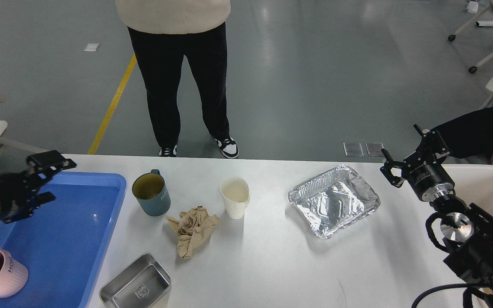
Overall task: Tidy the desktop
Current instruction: 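Reach the left gripper to the teal mug and grasp it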
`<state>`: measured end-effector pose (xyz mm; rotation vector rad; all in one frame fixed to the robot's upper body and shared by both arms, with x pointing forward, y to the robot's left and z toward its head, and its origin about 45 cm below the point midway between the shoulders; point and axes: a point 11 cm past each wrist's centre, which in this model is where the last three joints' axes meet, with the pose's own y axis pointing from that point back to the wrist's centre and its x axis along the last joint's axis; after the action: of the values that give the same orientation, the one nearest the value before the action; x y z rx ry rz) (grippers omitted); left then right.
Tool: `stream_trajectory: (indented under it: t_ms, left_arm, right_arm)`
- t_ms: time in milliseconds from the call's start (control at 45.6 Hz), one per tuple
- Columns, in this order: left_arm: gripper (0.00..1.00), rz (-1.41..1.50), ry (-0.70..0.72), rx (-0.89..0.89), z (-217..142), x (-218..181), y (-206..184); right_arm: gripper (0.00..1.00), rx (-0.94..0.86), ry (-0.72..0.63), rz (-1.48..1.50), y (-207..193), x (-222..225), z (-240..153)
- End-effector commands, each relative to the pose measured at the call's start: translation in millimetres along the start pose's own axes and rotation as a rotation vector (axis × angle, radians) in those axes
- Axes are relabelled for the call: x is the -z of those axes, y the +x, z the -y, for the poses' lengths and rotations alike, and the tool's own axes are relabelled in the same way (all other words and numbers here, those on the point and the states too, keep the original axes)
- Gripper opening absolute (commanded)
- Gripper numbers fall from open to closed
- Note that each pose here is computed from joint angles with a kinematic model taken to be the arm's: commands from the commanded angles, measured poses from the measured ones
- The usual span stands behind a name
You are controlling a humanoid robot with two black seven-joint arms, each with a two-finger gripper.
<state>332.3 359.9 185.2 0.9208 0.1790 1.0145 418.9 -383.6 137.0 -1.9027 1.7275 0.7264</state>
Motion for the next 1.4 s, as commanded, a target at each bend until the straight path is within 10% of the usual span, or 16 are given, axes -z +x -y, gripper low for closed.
stream_trajectory:
  t_ms: [0,680,966,1383]
  left_arm:
    - [0.97,-0.007,0.019,0.049,54,-18,-45]
    - [0.60,0.108,0.154,0.015,97,4,-57]
    - [0.06,0.116,0.196,0.019,104,13,-64]
    - [0.00,0.137,0.208,0.045,108,9,-73]
  right_arm:
    - [1.00,0.001,-0.001,0.001,0,-1,-1]
    - [1.00,0.005,0.000,-0.003,2,2,-2]
    - [1.00,0.005,0.000,0.001,2,0,-2]
    - [1.00,0.005,0.000,0.000,1,0,-2]
